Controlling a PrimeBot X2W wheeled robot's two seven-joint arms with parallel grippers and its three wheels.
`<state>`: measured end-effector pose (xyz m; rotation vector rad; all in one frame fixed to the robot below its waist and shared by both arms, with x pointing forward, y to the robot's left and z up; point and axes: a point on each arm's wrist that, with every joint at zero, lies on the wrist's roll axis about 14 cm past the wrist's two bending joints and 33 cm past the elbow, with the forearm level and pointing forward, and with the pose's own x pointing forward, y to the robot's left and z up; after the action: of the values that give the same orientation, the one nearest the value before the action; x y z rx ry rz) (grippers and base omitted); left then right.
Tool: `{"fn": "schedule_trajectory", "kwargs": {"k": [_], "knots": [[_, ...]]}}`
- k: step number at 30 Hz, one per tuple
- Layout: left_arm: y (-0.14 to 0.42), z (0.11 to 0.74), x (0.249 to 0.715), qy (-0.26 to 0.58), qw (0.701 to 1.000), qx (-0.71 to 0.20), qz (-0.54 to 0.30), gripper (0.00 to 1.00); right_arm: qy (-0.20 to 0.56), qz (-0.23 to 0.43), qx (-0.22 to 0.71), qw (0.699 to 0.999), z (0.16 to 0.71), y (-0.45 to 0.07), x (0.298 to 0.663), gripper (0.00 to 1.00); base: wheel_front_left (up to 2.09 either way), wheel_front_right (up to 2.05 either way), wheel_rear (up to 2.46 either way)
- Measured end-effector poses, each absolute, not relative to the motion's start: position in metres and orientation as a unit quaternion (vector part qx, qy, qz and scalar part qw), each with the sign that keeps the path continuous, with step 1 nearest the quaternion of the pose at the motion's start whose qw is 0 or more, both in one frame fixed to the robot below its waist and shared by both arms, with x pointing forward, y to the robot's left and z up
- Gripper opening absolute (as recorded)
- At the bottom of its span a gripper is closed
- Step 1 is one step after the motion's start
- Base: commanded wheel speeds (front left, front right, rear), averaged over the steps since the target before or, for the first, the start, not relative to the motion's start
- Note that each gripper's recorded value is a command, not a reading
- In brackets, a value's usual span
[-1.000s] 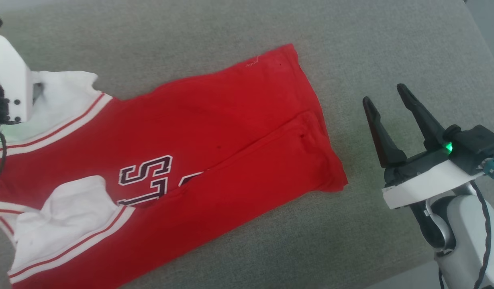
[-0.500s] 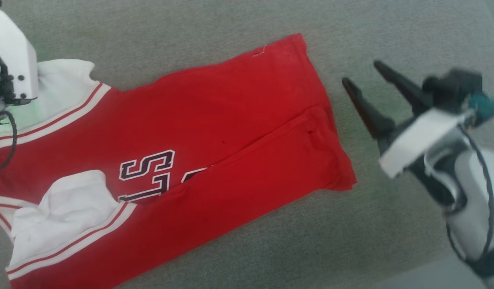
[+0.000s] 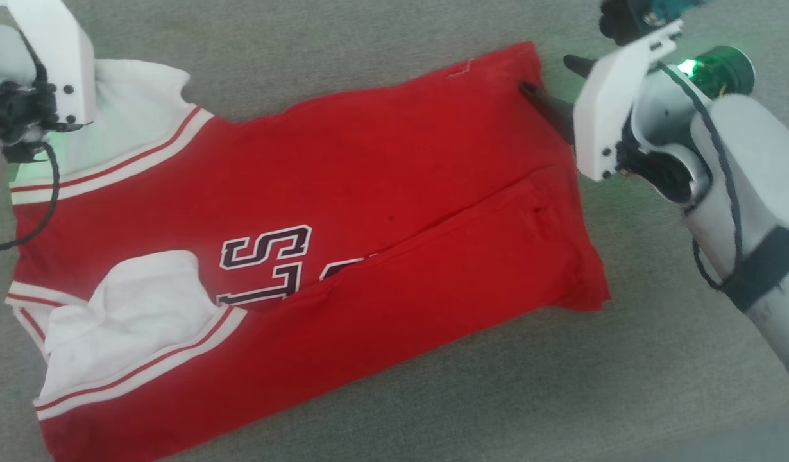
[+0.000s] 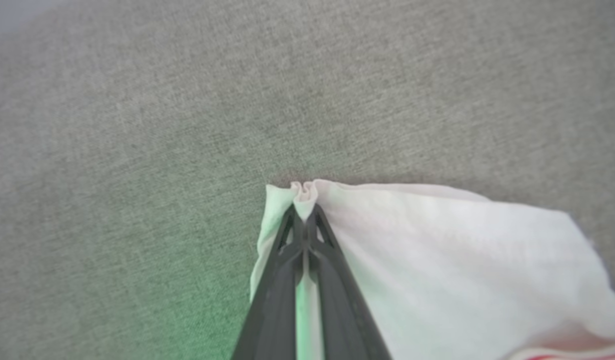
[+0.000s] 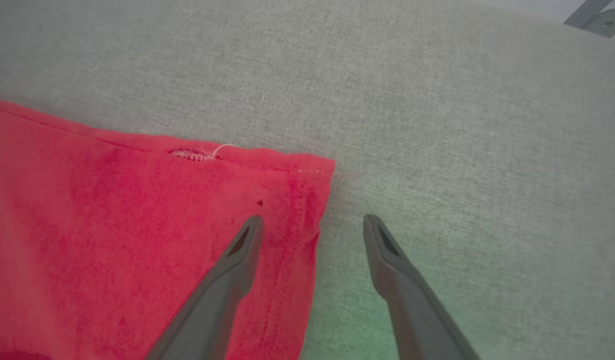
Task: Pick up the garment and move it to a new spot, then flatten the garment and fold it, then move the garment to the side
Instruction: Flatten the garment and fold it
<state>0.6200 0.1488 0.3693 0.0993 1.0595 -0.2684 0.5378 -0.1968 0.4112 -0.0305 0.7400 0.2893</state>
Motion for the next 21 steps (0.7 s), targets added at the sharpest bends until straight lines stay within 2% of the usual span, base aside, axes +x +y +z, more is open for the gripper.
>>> {"fn": "schedule_trajectory", "kwargs": {"k": [7,8,9,15,21], "knots": [[0.151,0.369,0.621,0.496,0.858,0.045,-0.128,0.00,0.437,0.142,-0.003,0.888,0.390,-0.185,0.540,1.00,0.00,0.00,0.00],[0.151,0.369,0.620,0.495,0.858,0.044,-0.129,0.00,0.451,0.138,-0.002,0.882,0.387,-0.186,0.540,0.34,0.00,0.00,0.00],[0.152,0.370,0.621,0.493,0.860,0.045,-0.128,0.00,0.460,0.140,-0.006,0.877,0.386,-0.185,0.540,0.00,0.00,0.00,0.00],[0.155,0.378,0.618,0.480,0.868,0.041,-0.125,0.00,0.455,0.148,-0.015,0.878,0.388,-0.178,0.547,0.00,0.00,0.00,0.00],[0.159,0.398,0.612,0.465,0.876,0.035,-0.124,0.00,0.405,0.153,-0.029,0.901,0.408,-0.179,0.558,0.00,0.00,0.00,0.00]]}}
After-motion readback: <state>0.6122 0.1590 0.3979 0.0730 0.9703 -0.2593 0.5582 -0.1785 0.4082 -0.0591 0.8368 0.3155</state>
